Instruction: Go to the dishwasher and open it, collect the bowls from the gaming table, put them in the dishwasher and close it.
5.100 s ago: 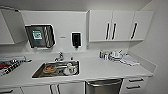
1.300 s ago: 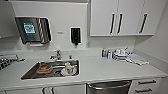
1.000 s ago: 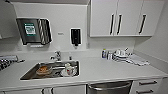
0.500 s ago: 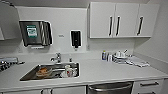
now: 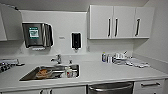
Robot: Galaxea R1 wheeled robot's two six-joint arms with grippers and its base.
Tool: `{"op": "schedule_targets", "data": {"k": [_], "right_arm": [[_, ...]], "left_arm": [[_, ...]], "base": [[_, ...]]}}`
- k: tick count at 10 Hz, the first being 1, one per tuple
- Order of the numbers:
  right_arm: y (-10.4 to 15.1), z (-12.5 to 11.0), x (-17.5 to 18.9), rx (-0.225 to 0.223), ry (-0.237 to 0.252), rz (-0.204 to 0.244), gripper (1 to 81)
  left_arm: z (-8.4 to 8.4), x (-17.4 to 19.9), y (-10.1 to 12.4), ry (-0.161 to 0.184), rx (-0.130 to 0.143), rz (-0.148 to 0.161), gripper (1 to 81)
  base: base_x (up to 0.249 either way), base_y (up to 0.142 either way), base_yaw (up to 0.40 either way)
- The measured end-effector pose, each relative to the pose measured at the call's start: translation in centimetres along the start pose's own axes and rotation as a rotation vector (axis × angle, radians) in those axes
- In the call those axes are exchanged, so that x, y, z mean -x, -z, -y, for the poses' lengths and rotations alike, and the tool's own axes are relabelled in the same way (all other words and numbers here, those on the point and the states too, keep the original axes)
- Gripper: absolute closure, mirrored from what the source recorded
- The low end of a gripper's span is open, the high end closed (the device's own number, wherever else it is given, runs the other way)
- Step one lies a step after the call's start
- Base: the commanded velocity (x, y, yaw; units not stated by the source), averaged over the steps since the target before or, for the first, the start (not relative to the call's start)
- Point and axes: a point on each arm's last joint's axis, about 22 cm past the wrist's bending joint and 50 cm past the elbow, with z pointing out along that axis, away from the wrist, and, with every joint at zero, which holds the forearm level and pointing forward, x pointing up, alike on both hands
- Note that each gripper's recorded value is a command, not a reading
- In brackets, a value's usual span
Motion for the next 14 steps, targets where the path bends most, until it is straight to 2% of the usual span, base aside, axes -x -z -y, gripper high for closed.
{"op": "schedule_targets", "data": {"k": [2, 4, 9, 10, 12, 13, 14], "right_arm": [[-0.8, -0.8, 0.9, 0.004, -0.016, 0.020, 1.0], [-1.0, -1.1, 0.7, 0.006, -0.017, 0.019, 1.0], [-1.0, -1.1, 0.7, 0.006, -0.016, 0.022, 1.0], [-1.1, -1.1, 0.7, 0.006, -0.016, 0.023, 1.0], [-1.0, -1.1, 0.7, 0.007, -0.016, 0.023, 1.0], [-1.0, -1.1, 0.6, 0.007, -0.016, 0.023, 1.0], [-1.0, -1.1, 0.6, 0.007, -0.015, 0.023, 1.0]], "left_arm": [[0.4, 0.7, -0.5, 0.015, -0.001, 0.011, 1.0], [1.2, 0.5, -1.0, 0.010, -0.014, 0.003, 1.0], [1.5, 0.6, -1.1, 0.007, -0.020, 0.004, 1.0], [1.8, 0.1, -1.0, 0.005, -0.029, -0.012, 1.0], [3.0, -2.0, -0.3, -0.001, -0.066, -0.095, 1.0], [2.6, -2.9, -0.1, 0.005, -0.064, -0.126, 1.0], [1.6, -4.0, -0.3, 0.011, -0.046, -0.152, 1.0]], "base": [[0.000, 0.000, 0.000], [0.000, 0.000, 0.000], [0.000, 0.000, 0.000], [0.000, 0.000, 0.000], [0.000, 0.000, 0.000], [0.000, 0.000, 0.000], [0.000, 0.000, 0.000]]}}
